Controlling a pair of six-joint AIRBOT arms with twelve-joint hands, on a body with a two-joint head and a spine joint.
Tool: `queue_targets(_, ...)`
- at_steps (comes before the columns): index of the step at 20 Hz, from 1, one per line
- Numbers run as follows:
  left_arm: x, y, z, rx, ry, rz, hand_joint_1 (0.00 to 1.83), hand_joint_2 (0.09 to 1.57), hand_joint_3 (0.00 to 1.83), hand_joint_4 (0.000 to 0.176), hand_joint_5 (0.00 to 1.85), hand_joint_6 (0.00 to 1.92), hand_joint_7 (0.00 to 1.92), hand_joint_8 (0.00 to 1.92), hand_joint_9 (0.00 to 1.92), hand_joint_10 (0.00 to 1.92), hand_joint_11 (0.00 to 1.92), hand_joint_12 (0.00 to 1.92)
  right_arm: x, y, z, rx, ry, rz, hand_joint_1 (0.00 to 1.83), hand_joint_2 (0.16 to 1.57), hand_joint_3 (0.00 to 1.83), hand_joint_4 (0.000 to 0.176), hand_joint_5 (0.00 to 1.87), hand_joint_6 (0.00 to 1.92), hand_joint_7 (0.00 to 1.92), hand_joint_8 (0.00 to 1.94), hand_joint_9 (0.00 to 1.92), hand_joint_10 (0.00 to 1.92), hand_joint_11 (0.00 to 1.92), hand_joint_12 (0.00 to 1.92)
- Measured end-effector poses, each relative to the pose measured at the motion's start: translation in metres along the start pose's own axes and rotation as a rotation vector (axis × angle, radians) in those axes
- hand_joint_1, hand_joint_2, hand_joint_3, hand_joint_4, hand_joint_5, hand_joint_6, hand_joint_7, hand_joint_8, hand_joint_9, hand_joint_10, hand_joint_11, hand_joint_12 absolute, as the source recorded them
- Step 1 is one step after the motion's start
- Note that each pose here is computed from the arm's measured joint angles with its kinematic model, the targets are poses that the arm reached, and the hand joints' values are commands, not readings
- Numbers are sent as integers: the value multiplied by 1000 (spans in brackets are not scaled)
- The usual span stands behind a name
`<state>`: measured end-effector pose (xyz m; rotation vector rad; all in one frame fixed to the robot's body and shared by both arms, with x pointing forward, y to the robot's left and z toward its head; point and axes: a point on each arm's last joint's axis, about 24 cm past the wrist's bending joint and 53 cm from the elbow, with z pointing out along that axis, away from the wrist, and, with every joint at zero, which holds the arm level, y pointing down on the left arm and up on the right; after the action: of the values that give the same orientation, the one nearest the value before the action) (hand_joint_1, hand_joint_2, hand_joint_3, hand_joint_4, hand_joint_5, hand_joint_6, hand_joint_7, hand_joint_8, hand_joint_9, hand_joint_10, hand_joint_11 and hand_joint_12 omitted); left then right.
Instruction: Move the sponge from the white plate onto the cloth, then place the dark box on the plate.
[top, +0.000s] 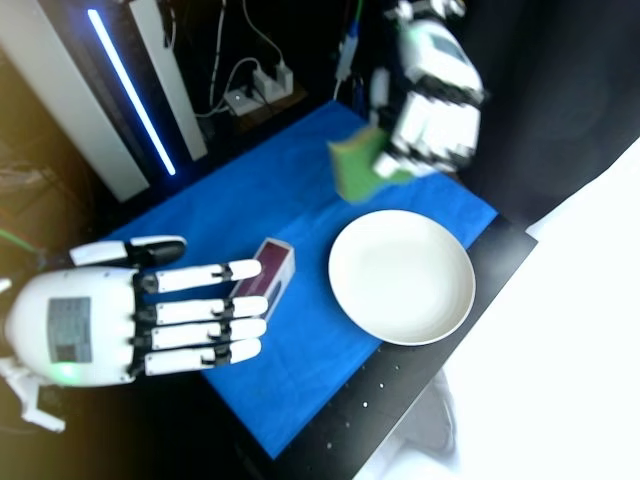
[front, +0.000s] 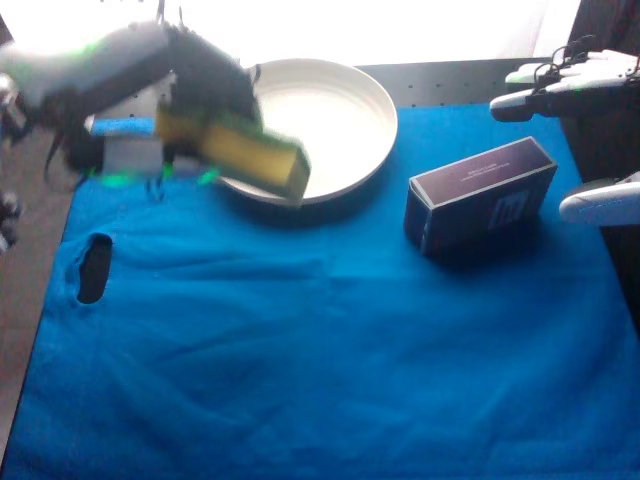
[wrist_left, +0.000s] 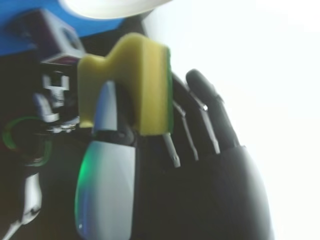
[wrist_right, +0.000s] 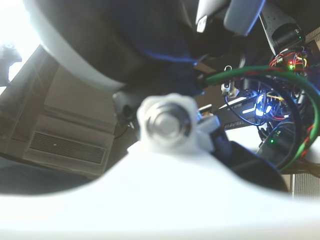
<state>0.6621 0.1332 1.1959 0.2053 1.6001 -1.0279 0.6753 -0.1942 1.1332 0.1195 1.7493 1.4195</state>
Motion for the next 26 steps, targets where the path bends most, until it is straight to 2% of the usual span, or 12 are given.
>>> queue_targets(3, 15, 8, -23, -33, 48, -22, 1265, 1072, 1, 0, 1047, 754, 1093, 970, 1107, 1003, 1038, 1343, 0, 0, 0, -1, 0, 1, 693, 1076, 2, 124, 426, 0, 256, 1, 199, 5, 8, 474)
queue_targets(8, 67, 32, -32, -126, 172, -79, 1258, 1074, 0, 0, 1063, 731, 1084, 972, 1060, 813, 929, 1236, 0, 0, 0, -1, 0, 1, 701, 1088, 1, 135, 395, 0, 234, 0, 157, 1, 0, 409)
queue_targets(11, 83, 51, -35, -189, 194, -131, 1228, 1100, 0, 2, 1033, 819, 985, 1068, 885, 701, 659, 1272, 1, 1, 0, -2, 1, 3, 749, 1080, 0, 164, 403, 5, 243, 4, 152, 1, 0, 378)
queue_targets(12, 82, 55, -36, -199, 190, -134, 1185, 1076, 0, 0, 1055, 831, 913, 609, 848, 644, 592, 1268, 1, 1, 0, -2, 0, 4, 745, 1075, 0, 173, 404, 5, 243, 3, 152, 1, 0, 376)
queue_targets(13, 80, 57, -37, -207, 182, -140, 1112, 1005, 0, 0, 882, 351, 883, 377, 784, 621, 503, 1300, 1, 1, 0, -2, 0, 5, 741, 1073, 0, 175, 405, 4, 247, 5, 154, 2, 0, 375)
queue_targets(15, 81, 60, -42, -216, 183, -140, 943, 940, 0, 0, 658, 6, 733, 82, 483, 707, 124, 1511, 1, 1, 0, -2, 1, 6, 718, 1076, 0, 167, 324, 0, 227, 0, 156, 6, 46, 352)
queue_targets(17, 77, 58, -45, -214, 175, -143, 899, 917, 0, 10, 561, 1, 687, 45, 377, 847, 24, 1666, 1, 1, 0, -2, 0, 6, 734, 1060, 2, 167, 272, 0, 196, 0, 146, 1, 82, 288)
queue_targets(19, 66, 51, -47, -188, 134, -155, 924, 873, 0, 26, 422, 0, 555, 3, 240, 639, 0, 1321, 2, 1, 0, -2, 3, 5, 721, 1007, 2, 176, 192, 0, 153, 1, 111, 1, 128, 153)
queue_targets(20, 54, 42, -48, -159, 100, -157, 868, 861, 0, 0, 369, 0, 501, 0, 283, 407, 0, 1019, 2, 1, 0, -3, 8, 2, 708, 979, 0, 176, 151, 0, 131, 0, 104, 0, 121, 132)
queue_targets(22, 42, 30, -50, -116, 55, -160, 876, 816, 0, 0, 289, 0, 388, 0, 324, 105, 0, 732, 4, 1, 0, -2, 15, -2, 703, 933, 0, 176, 103, 0, 105, 0, 127, 9, 144, 135)
queue_targets(25, 25, 15, -51, -64, -14, -153, 836, 791, 0, 0, 268, 0, 418, 1, 469, 33, 97, 848, -2, 2, 6, -19, -1, -7, 836, 878, 0, 176, 21, 0, 46, 0, 66, 0, 64, 100)
queue_targets(26, 21, 13, -51, -52, -30, -154, 787, 797, 0, 29, 261, 1, 422, 2, 478, 22, 19, 979, -3, 1, 9, -20, -7, -8, 917, 883, 0, 176, 12, 0, 17, 0, 25, 0, 39, 90)
